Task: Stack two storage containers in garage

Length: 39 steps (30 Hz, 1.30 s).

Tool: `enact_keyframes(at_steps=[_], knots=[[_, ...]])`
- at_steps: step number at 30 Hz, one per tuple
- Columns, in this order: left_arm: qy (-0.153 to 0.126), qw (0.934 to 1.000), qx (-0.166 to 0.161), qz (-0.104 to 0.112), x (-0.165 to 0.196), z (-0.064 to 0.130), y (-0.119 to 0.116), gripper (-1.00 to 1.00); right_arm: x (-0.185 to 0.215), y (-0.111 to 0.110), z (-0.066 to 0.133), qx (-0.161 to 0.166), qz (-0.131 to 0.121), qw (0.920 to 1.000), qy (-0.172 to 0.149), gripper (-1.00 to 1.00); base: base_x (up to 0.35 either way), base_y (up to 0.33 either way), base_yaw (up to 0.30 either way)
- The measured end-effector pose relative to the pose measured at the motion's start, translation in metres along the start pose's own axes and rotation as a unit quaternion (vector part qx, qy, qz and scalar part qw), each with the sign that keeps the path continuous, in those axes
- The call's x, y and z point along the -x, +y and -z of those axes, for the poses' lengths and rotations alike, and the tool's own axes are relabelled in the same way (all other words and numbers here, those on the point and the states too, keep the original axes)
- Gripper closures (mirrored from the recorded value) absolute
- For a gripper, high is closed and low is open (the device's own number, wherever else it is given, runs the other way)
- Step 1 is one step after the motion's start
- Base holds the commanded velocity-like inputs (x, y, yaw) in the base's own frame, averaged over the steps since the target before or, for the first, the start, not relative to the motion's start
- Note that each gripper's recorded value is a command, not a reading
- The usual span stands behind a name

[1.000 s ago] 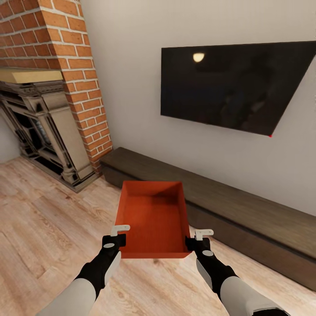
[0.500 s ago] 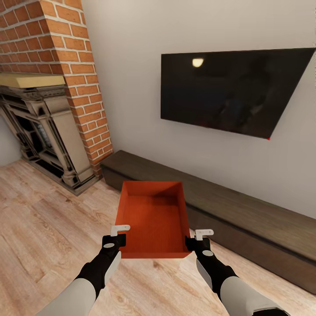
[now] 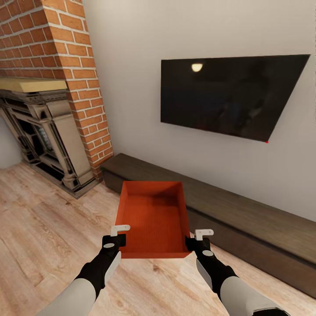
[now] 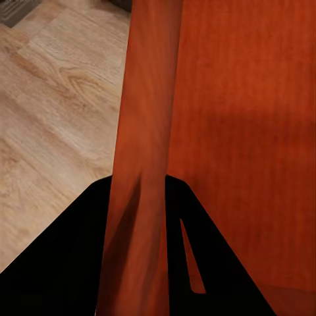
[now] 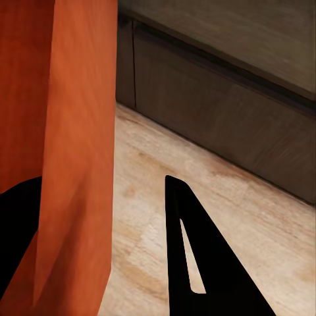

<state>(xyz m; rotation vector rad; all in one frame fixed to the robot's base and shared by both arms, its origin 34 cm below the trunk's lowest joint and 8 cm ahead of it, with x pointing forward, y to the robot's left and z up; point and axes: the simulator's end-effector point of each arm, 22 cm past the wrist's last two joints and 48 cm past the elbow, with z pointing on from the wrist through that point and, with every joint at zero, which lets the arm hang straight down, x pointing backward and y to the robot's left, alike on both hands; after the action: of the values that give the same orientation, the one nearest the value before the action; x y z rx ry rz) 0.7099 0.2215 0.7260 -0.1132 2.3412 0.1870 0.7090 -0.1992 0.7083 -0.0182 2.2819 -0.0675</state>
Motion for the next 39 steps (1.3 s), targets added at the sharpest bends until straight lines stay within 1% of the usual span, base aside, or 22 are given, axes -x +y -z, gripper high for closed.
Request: enact_keyframes(at_steps=[5, 14, 33, 39], knots=[[-0.004, 1.0, 0.0, 0.001, 0.004, 0.002, 0.0, 1.0, 0.004, 0.0, 0.002, 0.0, 0.0, 1.0, -0.004, 1.0, 0.0, 0.0, 0.0], [-0.011, 0.9999, 0.0, 0.002, 0.019, 0.015, 0.002, 1.0, 0.02, -0.001, 0.013, 0.0, 0.0, 0.9999, -0.011, 1.0, 0.0, 0.0, 0.0], [-0.025, 0.9997, -0.001, 0.004, 0.035, 0.023, 0.003, 1.0, 0.036, -0.003, 0.02, -0.002, -0.003, 0.9997, -0.026, 1.0, 0.0, 0.0, 0.0], [-0.03, 0.9995, -0.001, 0.005, 0.04, 0.026, 0.004, 1.0, 0.041, -0.003, 0.023, -0.002, -0.003, 0.9995, -0.03, 1.0, 0.0, 0.0, -0.052]])
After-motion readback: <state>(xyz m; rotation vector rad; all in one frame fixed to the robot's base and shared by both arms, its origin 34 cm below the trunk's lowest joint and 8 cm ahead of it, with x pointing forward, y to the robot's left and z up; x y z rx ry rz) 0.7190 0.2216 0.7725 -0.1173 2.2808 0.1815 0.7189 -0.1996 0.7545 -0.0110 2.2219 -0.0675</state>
